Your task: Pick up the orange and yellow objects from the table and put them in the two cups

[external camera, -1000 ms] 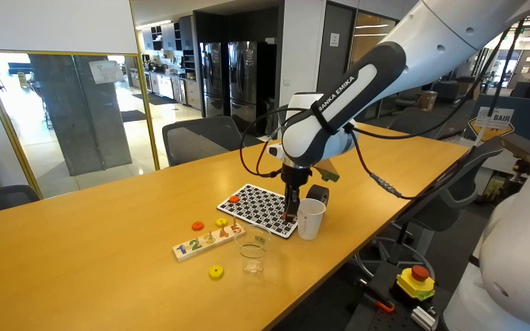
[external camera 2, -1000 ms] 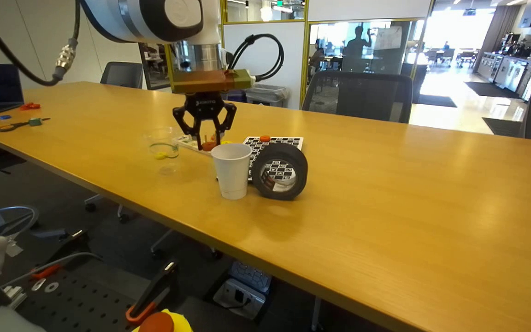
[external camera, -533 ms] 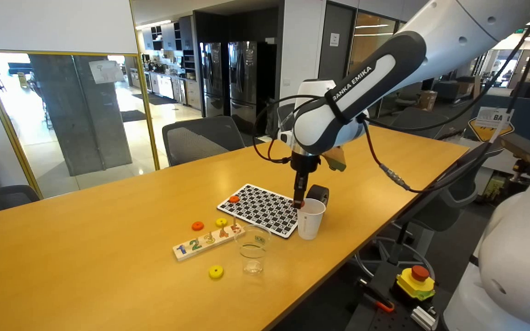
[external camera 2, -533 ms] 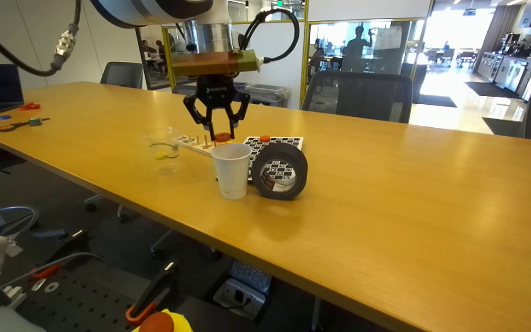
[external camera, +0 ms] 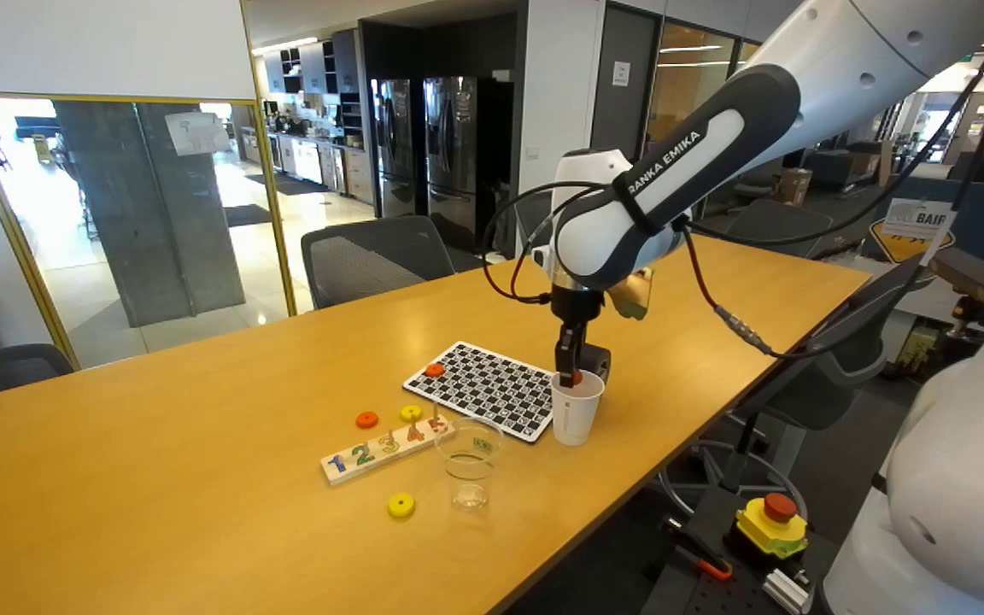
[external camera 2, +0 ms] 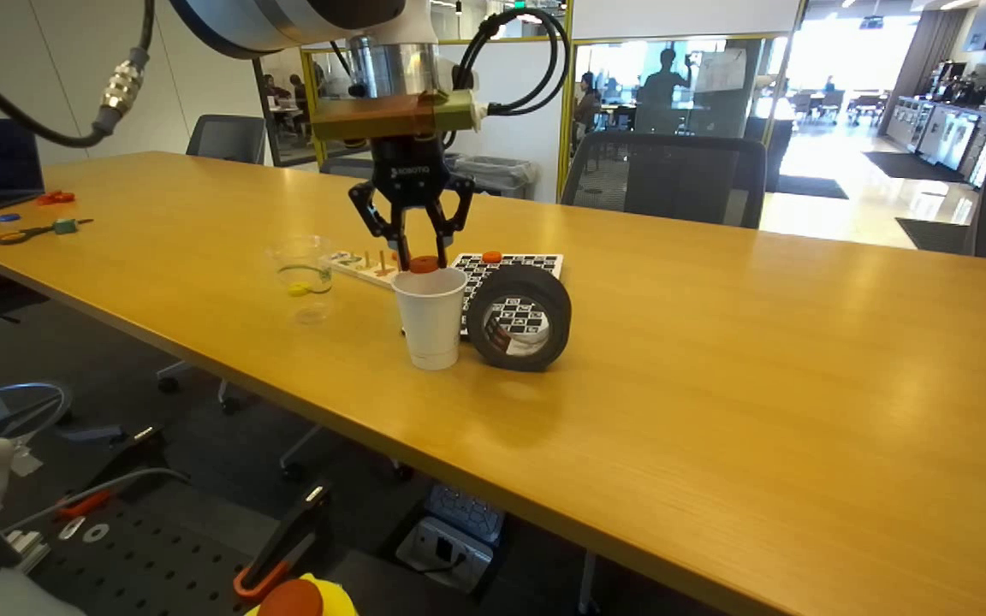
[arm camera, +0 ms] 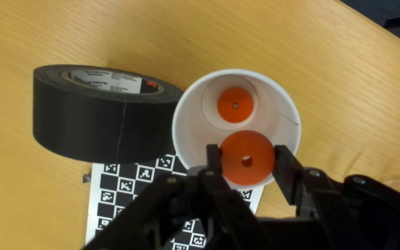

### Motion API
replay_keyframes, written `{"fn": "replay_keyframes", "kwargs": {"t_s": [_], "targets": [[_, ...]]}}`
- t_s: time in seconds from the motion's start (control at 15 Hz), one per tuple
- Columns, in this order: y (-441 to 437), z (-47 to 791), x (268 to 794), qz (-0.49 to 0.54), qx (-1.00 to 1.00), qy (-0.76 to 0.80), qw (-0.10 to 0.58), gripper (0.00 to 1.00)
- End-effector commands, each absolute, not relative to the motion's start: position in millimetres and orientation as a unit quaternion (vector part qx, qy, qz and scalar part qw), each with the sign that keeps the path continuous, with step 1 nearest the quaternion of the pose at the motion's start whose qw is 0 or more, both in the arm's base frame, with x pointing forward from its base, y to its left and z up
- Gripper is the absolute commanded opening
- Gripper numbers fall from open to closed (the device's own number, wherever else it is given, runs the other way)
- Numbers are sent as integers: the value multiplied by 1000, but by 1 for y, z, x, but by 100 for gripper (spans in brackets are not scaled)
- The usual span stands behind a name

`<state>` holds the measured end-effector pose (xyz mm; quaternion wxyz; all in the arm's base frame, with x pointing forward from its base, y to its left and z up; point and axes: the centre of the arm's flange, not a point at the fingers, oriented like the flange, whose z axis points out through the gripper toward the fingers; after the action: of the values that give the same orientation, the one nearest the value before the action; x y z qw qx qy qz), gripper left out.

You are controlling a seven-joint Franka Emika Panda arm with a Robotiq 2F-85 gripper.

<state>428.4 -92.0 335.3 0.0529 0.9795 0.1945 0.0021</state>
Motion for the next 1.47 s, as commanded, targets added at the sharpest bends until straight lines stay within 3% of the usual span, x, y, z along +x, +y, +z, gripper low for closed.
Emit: {"fn": "replay_keyframes", "kwargs": {"t_s": [0.0, 0.07, 0.33, 0.4, 1.0, 1.4], "targets": [[-97, 343, 427, -7, 984, 167, 66, 67], [-97, 342, 427, -8, 984, 162, 67, 68], [-96, 345, 433, 10, 988, 133, 74, 97], [-94, 348, 437, 18, 989, 123, 78, 100], [-8, 374, 513, 91, 972, 189, 108, 100], [72, 361, 559, 96, 951, 281, 86, 100]]}}
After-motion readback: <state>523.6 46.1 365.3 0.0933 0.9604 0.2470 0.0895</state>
